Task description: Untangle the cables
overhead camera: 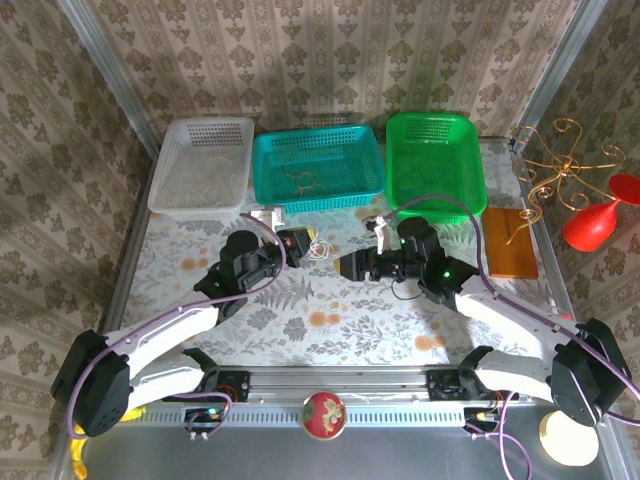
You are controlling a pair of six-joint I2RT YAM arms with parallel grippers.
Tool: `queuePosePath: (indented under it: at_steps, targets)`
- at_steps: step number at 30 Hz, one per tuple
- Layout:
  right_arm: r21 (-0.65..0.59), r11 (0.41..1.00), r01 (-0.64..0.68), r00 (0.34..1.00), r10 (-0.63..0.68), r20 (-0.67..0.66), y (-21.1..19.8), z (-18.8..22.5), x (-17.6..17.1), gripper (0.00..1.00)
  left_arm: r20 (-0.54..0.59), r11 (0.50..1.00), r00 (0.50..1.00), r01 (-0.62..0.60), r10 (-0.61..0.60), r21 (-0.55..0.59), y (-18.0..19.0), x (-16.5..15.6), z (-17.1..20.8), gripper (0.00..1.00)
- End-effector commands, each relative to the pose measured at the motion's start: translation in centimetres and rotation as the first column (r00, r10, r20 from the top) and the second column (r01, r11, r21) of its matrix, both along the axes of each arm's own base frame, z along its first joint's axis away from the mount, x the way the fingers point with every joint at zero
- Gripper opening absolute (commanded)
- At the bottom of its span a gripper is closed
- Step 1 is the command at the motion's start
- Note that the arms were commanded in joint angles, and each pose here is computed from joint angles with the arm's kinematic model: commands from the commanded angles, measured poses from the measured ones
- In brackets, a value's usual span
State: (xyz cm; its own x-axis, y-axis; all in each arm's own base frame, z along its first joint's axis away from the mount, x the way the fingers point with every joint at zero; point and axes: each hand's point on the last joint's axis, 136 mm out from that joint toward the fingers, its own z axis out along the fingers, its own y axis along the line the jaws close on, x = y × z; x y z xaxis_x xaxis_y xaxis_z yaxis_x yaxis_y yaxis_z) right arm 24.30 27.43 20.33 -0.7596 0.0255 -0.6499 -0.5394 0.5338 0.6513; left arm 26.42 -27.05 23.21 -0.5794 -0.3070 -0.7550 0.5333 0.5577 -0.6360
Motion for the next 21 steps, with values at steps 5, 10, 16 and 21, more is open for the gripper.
queuePosePath:
  at_steps: [5, 10, 16, 21]
  targets:
    - [-0.125, 0.992, -0.001, 0.988, 0.02, 0.151, -0.7, 0.6, 0.2, 0.65, -0.075, 0.998, 0.997, 0.019, -0.024, -0.063, -0.3, -0.1, 1.3, 0.0]
    - [-0.18, 0.983, -0.023, 0.979, 0.058, 0.194, 0.2, 0.8, 0.3, 0.66, -0.107, 0.996, 0.993, 0.034, -0.043, -0.082, -0.8, -0.1, 1.5, 0.0]
    - [-0.211, 0.978, 0.007, 0.972, 0.043, 0.231, 0.8, 1.1, 1.8, 0.65, -0.13, 0.994, 0.989, 0.053, -0.065, -0.097, -1.3, -0.1, 1.7, 0.0]
    - [-0.209, 0.978, -0.005, 0.968, 0.058, 0.246, 1.9, 1.7, 2.8, 0.6, -0.137, 0.993, 0.988, 0.058, -0.071, -0.101, -1.4, -0.2, 1.7, 0.0]
